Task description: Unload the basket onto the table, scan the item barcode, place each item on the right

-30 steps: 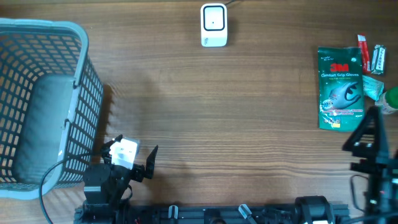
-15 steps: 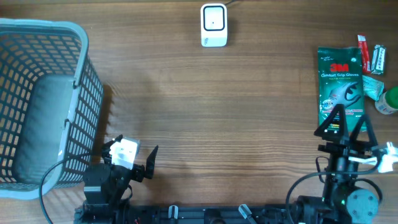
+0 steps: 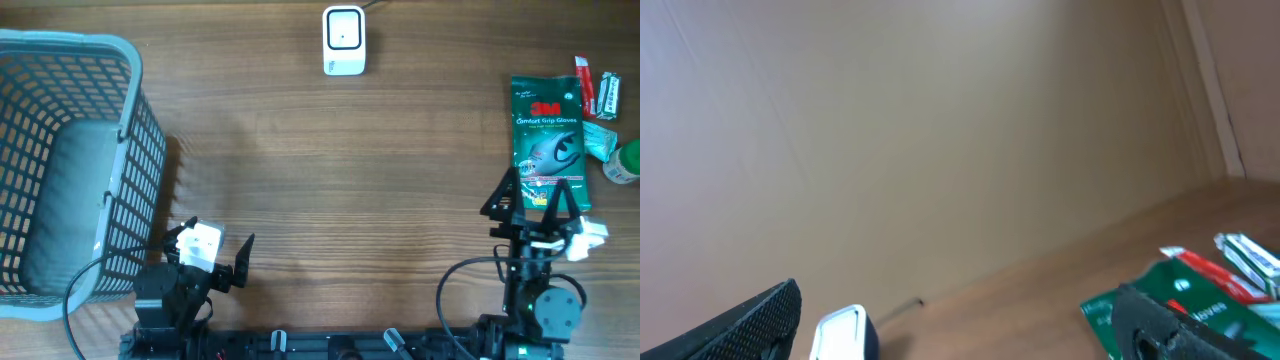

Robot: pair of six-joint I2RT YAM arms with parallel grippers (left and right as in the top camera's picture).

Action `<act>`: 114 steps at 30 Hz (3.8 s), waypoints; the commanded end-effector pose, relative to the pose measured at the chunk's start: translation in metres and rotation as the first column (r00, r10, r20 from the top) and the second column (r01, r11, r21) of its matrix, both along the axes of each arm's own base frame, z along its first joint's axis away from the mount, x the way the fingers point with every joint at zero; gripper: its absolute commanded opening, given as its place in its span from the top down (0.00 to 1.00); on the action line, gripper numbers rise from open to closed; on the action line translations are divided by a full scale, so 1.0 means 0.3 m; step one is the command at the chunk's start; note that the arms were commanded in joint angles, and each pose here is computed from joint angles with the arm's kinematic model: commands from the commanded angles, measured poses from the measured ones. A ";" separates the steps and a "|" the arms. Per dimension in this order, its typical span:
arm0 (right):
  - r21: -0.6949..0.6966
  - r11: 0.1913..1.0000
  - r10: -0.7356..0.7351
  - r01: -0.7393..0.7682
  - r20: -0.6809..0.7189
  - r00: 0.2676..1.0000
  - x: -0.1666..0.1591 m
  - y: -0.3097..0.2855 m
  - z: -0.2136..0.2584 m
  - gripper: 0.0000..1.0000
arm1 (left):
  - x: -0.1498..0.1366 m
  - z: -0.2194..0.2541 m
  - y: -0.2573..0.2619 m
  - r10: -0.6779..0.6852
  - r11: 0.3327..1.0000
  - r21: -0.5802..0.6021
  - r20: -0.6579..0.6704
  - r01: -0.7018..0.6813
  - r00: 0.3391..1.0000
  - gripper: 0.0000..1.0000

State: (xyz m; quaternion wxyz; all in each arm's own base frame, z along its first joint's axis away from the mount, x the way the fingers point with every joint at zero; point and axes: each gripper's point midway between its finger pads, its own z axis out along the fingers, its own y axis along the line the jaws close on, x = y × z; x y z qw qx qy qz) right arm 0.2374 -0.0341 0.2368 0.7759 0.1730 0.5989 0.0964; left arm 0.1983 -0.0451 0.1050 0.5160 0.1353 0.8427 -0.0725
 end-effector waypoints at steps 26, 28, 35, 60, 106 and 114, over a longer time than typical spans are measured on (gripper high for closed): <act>-0.209 0.977 -0.024 -0.029 -0.245 0.969 0.025 0.012 -0.201 0.00 | 0.000 0.001 -0.006 -0.007 1.000 -0.013 0.003 0.007 1.000 0.00; -0.209 0.977 -0.024 -0.029 -0.245 0.969 0.025 0.013 -0.201 0.00 | 0.000 0.001 -0.006 -0.007 1.000 -0.013 0.003 0.007 1.000 0.00; -0.209 0.977 -0.024 -0.029 -0.245 0.969 0.025 0.013 -0.201 0.00 | 0.000 0.001 -0.006 -0.007 1.000 -0.013 0.003 0.007 1.000 0.00; -0.209 0.977 -0.024 -0.029 -0.245 0.969 0.025 0.013 -0.201 0.00 | 0.138 0.158 0.108 0.322 0.916 -0.319 0.220 -0.244 0.921 0.00; -0.209 0.977 -0.024 -0.029 -0.245 0.969 0.025 0.013 -0.201 0.00 | 0.158 0.174 0.093 0.322 0.918 -0.329 0.295 -0.221 0.899 0.00; -0.209 0.977 -0.024 -0.029 -0.245 0.969 0.025 0.013 -0.201 0.00 | 0.158 0.173 0.093 0.322 0.918 -0.329 0.294 -0.221 0.900 0.00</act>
